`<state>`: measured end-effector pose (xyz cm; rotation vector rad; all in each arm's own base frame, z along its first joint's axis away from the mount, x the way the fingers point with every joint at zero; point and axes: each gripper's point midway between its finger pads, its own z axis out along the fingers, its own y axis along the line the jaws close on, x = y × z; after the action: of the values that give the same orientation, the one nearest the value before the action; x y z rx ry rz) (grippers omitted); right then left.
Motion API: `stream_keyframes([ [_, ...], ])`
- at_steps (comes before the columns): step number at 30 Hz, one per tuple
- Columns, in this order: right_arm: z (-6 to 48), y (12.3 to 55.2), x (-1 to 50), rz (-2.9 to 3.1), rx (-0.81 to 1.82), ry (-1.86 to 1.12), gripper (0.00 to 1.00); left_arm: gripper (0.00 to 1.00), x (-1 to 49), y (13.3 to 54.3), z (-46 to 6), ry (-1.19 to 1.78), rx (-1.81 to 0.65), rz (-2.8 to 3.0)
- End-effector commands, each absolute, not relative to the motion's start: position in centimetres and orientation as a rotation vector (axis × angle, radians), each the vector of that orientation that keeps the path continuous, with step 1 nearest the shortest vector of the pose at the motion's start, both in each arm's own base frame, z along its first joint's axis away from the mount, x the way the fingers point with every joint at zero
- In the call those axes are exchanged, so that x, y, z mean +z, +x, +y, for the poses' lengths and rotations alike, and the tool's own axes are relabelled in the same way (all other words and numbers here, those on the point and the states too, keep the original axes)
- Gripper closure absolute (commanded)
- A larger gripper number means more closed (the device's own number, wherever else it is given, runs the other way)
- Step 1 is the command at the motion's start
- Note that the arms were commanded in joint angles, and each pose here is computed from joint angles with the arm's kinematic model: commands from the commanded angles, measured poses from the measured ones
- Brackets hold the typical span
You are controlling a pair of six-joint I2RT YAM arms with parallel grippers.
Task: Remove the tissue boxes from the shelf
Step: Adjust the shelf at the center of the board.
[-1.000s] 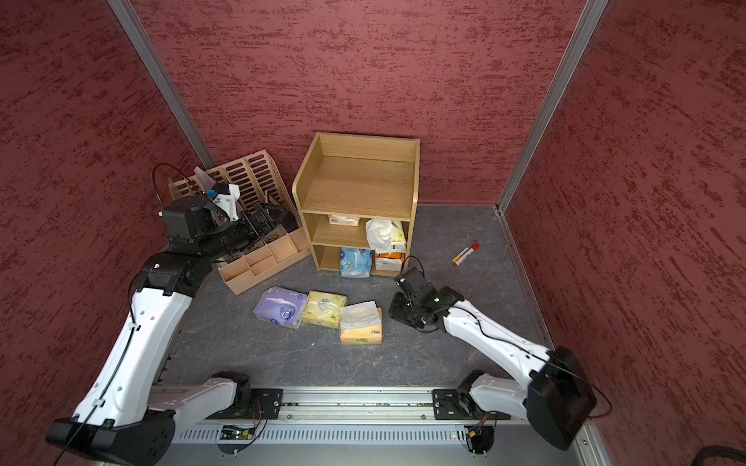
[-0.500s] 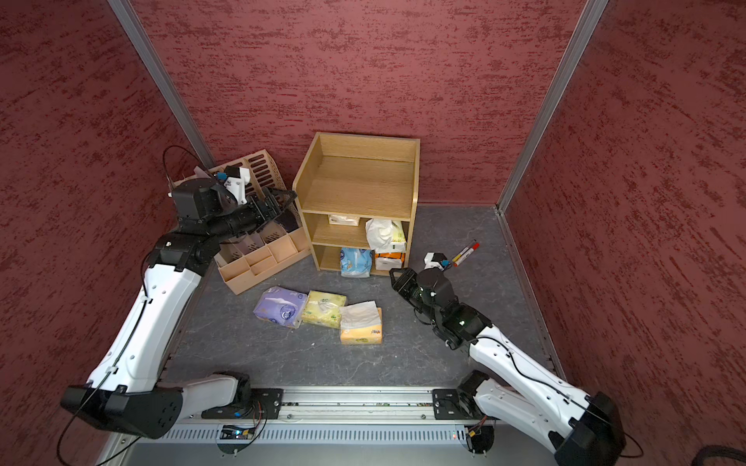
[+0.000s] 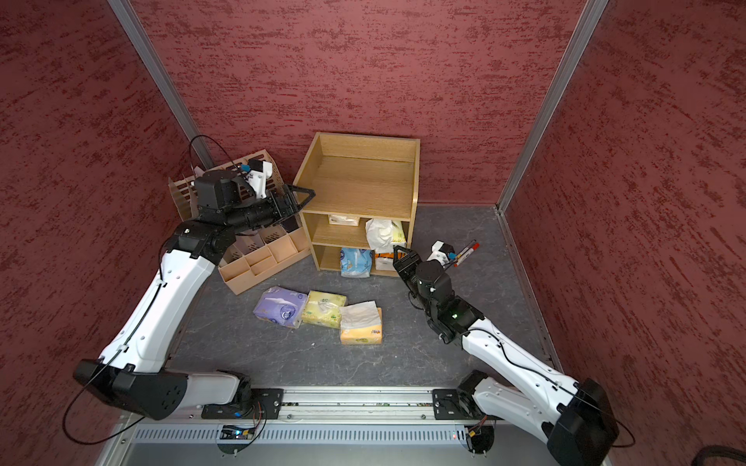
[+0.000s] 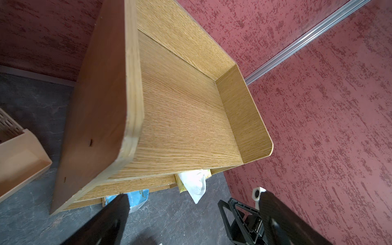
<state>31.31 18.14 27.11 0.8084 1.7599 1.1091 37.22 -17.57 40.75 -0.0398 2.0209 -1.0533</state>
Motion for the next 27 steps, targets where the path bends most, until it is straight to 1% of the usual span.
stream_keyframes([
  [1,16.5,30.9,27.5,1.714,1.084,0.840,0.44,0.00,41.3,37.4,-18.2,0.021,-1.024,2.008],
  [3,16.1,30.6,27.2,1.708,1.084,0.848,0.44,0.00,41.3,37.4,-18.5,0.037,-1.006,2.009],
  [6,15.6,30.1,27.0,1.709,1.080,0.859,0.44,0.00,42.0,37.0,-17.8,0.045,-0.918,2.014],
  [10,15.4,29.7,26.6,1.736,1.064,0.854,0.44,0.00,42.8,36.1,-14.7,-0.010,-0.782,2.045],
  [13,15.4,29.6,26.1,1.750,1.059,0.862,0.44,0.00,42.6,36.0,-12.6,-0.071,-0.749,2.045],
  [16,15.6,29.7,25.6,1.760,1.060,0.871,0.44,0.00,42.4,36.6,-12.2,-0.099,-0.799,2.031],
  [21,16.1,30.0,25.9,1.769,1.074,0.855,0.44,0.00,42.8,38.8,-14.0,-0.090,-0.932,1.987],
  [27,17.3,30.0,25.3,1.821,1.098,0.832,0.43,0.00,43.7,40.8,-15.8,-0.022,-1.019,1.913],
])
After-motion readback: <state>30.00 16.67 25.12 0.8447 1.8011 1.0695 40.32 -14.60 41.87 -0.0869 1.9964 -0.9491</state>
